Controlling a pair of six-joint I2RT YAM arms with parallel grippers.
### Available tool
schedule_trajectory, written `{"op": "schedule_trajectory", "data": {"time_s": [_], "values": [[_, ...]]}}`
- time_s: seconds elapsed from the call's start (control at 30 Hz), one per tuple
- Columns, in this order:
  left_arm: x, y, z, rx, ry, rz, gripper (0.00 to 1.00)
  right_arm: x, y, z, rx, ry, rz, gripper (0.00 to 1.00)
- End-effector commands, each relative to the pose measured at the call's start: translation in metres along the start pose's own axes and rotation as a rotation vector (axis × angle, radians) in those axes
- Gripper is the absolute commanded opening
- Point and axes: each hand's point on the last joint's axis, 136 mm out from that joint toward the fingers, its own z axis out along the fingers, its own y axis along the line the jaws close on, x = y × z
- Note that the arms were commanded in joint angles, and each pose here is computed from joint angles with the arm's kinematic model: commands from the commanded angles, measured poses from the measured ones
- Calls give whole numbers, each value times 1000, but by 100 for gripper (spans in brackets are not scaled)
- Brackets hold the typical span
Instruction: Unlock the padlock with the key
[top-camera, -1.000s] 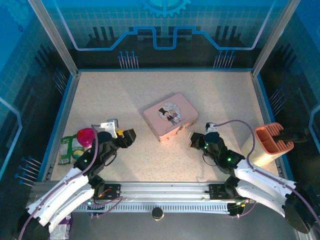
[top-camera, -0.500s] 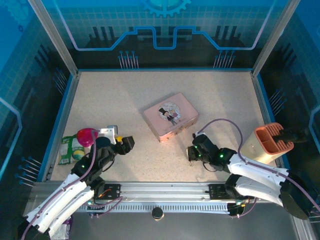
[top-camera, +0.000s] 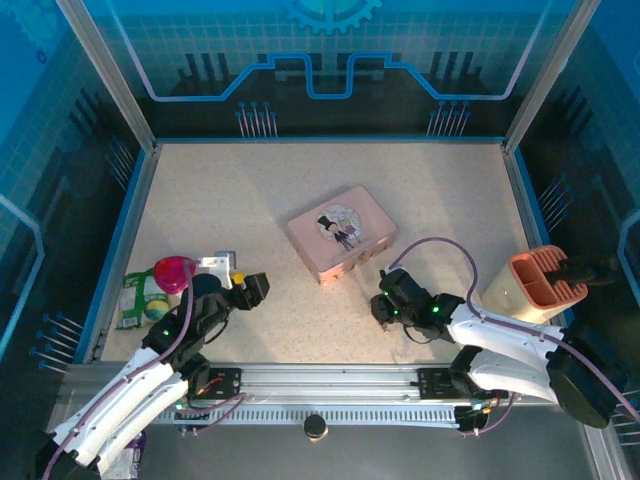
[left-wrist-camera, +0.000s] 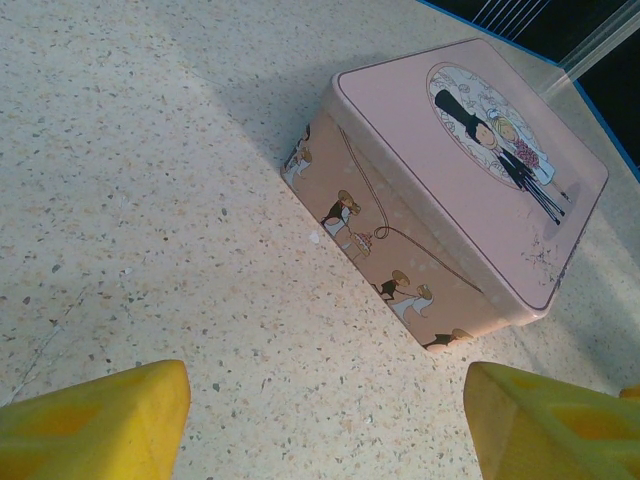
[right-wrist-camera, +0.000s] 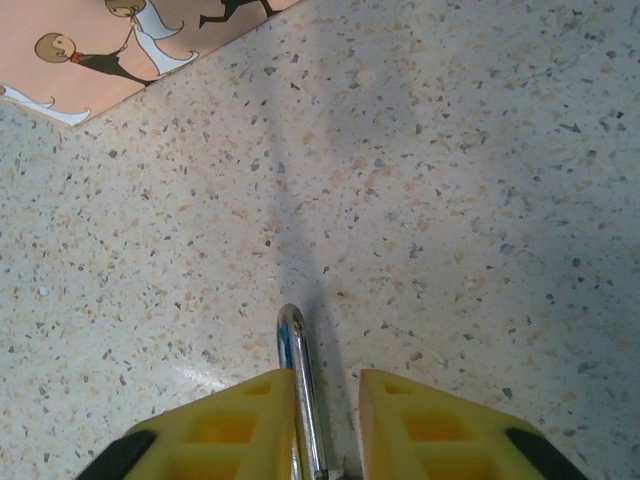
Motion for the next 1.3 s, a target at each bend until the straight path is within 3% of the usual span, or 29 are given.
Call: {"op": "schedule_trajectory", "data": {"time_s": [0.0,0.17,0.27,0.4,0.5,0.6,0.83,1.07,1.27], "values": [[-5,5,-2,-26,-23,31,73,-15,10,-15,-17,-35,-36,31],[-37,-5,-6,-33,-103,29,76,-46,13,-49,0,-124,-116,50],[-60,-9,-2,-73,-155,63,80,-78,13,-78,18,-255,-197,59],[-85,-8,9,-162,-186,147,83,-115,9,-113,70,-463,-316,87],[-97,-6,21,-212,-201,203,89,-134,2,-126,128,-580,-420,100],[-105,1,35,-277,-210,261,99,-144,-5,-123,181,-633,-523,100],[-113,19,62,-362,-259,511,99,-154,-57,-93,338,-629,-446,100],[-103,73,80,-415,-215,433,99,-149,-104,-56,434,-619,-384,100],[-96,85,100,-330,-207,406,99,-160,-113,-42,450,-682,-407,100]]}}
